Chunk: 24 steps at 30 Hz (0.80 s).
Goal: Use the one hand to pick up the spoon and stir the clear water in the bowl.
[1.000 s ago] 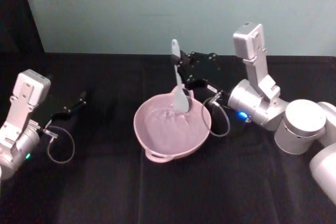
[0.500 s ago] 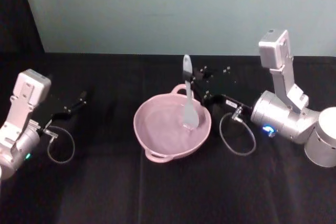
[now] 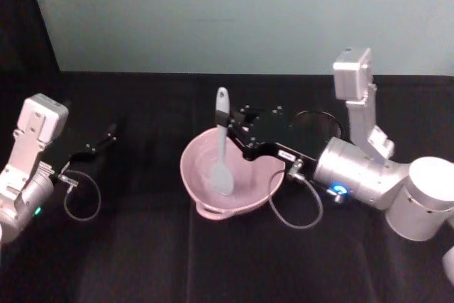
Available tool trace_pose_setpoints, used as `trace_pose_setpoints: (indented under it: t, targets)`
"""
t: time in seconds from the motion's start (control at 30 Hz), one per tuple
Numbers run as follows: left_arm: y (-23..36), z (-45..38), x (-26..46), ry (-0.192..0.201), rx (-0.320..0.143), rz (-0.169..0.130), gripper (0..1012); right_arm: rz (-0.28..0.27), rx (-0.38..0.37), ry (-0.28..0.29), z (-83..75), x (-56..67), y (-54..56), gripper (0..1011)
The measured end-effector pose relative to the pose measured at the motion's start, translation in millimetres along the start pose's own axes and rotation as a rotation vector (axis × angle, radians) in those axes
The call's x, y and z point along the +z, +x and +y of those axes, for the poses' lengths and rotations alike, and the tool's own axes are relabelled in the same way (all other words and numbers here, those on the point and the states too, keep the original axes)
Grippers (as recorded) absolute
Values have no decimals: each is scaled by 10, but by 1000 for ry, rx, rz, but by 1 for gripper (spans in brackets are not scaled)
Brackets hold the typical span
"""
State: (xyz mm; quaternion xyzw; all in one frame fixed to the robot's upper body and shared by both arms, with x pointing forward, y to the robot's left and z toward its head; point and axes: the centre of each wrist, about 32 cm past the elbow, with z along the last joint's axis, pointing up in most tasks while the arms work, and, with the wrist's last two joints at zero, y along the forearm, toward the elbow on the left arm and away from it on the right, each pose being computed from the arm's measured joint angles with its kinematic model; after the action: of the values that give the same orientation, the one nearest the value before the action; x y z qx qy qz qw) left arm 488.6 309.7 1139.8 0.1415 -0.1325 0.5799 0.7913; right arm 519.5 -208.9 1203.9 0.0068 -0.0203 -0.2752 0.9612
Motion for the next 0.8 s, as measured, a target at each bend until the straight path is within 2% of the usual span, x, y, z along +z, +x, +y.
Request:
trace_pose_setpoints:
  t: [0.2,0.43,0.6,0.8]
  targets:
    - [0,0,0,0,0,0,1011,22,-22,24,205,-80,7,117]
    - [0,0,0,0,0,0,1011,-8,-118,61,391,-177,112,117]
    - [0,0,0,0,0,0,1011,-32,-188,75,413,-217,200,117]
    - [0,0,0,0,0,0,1011,-72,-257,83,332,-235,293,117]
